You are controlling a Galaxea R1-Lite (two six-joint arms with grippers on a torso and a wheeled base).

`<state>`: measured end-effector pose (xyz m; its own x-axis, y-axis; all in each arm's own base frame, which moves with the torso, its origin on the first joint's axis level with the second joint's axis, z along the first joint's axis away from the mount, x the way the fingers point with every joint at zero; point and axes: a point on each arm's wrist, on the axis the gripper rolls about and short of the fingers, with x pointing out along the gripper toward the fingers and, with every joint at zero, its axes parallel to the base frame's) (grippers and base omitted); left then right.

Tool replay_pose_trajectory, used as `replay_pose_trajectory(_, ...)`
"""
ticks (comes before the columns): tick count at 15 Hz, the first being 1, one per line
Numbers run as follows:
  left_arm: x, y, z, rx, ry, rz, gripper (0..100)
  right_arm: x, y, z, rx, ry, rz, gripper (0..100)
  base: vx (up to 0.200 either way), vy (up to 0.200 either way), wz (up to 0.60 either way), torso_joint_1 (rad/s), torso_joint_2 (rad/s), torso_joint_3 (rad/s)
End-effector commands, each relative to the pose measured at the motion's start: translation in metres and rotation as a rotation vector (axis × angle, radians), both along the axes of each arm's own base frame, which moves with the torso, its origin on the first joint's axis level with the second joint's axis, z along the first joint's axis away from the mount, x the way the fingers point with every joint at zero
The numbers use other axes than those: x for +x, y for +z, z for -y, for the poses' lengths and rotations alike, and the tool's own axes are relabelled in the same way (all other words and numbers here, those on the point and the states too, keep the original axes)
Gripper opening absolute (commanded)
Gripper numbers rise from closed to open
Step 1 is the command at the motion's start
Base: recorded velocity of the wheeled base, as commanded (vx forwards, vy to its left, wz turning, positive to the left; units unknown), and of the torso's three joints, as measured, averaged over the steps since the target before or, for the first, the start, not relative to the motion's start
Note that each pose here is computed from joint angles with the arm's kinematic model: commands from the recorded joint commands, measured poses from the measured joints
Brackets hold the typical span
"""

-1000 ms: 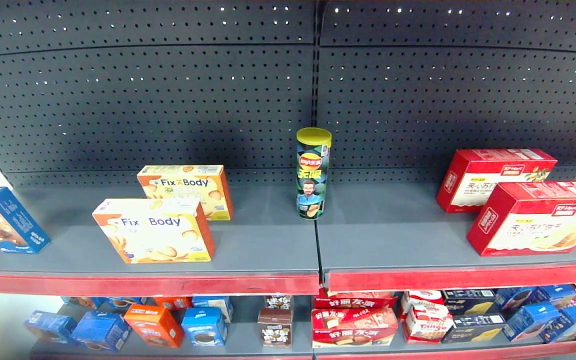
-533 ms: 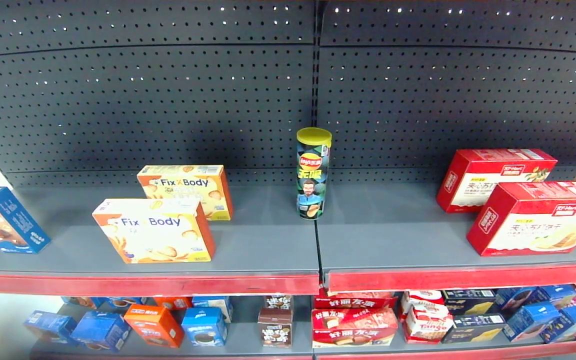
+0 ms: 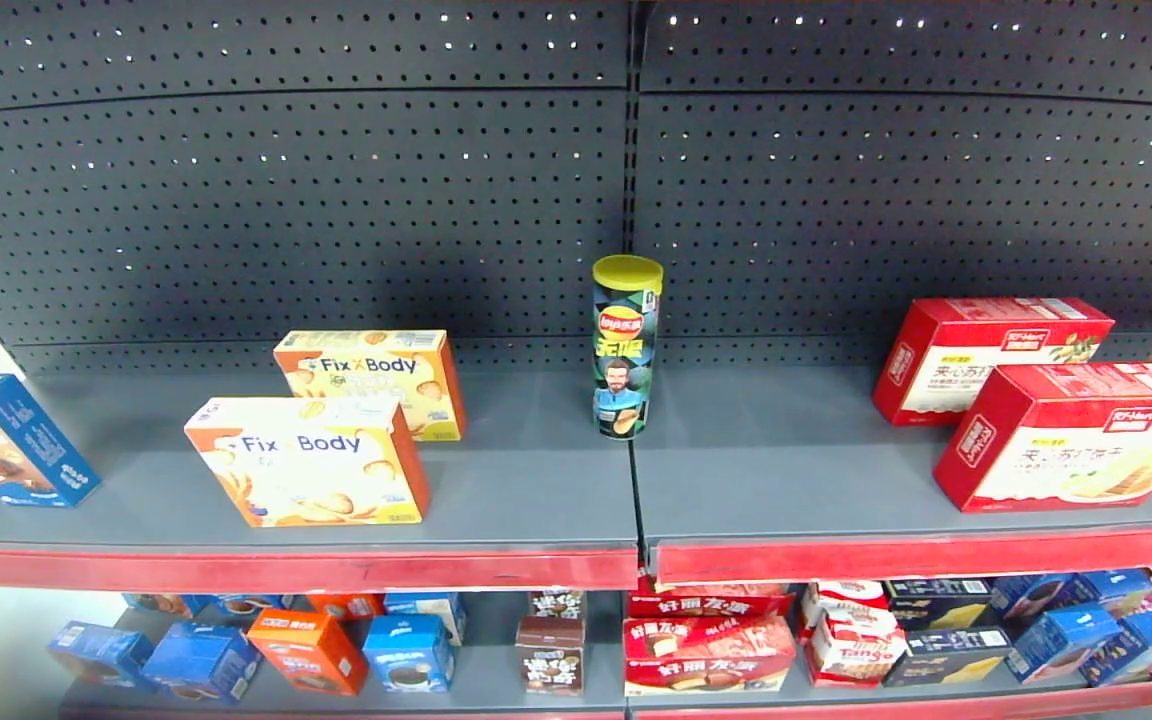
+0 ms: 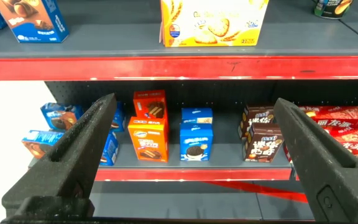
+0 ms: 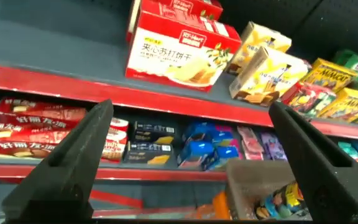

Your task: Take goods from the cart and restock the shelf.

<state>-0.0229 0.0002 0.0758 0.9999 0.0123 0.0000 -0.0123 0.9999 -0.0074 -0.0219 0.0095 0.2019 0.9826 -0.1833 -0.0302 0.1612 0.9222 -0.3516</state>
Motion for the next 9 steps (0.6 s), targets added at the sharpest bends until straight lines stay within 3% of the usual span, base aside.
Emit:
replay_pose_trajectory(1, 0.0, 0.0, 0.0, 0.0, 0.0, 0.0, 100, 0.004, 0.007, 0.001, 0.0, -0.006, -0.003, 100, 0.0, 0.0, 0.0, 0.0, 0.0, 0.0)
replay_pose_trajectory(4, 0.0, 0.0, 0.0, 0.0, 0.0, 0.0, 100, 0.01, 0.01, 0.004, 0.009, -0.066, -0.025, 100, 0.0, 0.0, 0.0, 0.0, 0.0, 0.0)
replay_pose_trajectory(9, 0.0, 0.0, 0.0, 0.0, 0.001, 0.0, 100, -0.002, -0.021, 0.0, 0.005, -0.089, -0.015, 100, 0.0, 0.0, 0.0, 0.0, 0.0, 0.0)
